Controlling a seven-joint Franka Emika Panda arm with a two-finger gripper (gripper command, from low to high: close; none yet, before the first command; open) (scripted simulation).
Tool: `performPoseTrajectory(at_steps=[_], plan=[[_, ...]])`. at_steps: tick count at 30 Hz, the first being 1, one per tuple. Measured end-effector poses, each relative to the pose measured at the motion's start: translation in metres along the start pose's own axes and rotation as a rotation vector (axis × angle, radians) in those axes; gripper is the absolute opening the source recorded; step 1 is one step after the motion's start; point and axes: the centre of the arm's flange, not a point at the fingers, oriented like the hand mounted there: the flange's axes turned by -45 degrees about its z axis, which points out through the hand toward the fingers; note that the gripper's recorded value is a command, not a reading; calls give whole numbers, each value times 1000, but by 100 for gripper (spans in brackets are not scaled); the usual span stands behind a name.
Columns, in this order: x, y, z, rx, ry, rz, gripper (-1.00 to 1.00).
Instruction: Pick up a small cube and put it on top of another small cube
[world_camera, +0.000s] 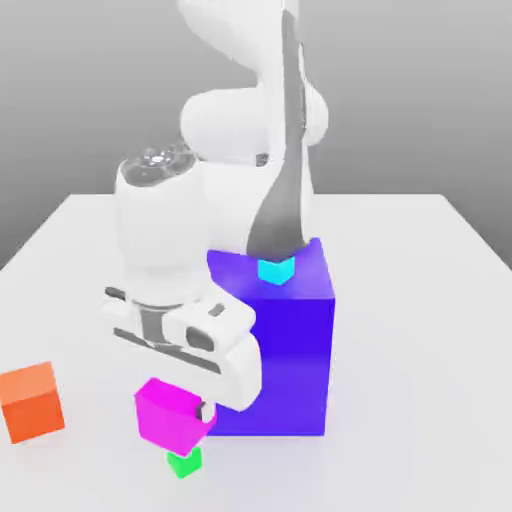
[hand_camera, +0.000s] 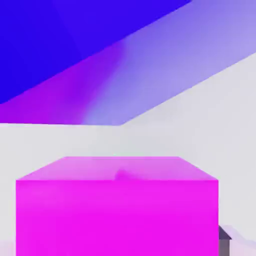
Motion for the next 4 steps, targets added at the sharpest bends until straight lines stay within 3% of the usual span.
performPoseTrajectory(at_steps=[1, 4], plan=[[1, -1, 7, 1, 2, 1, 100], [1, -1, 7, 1, 2, 1, 100]])
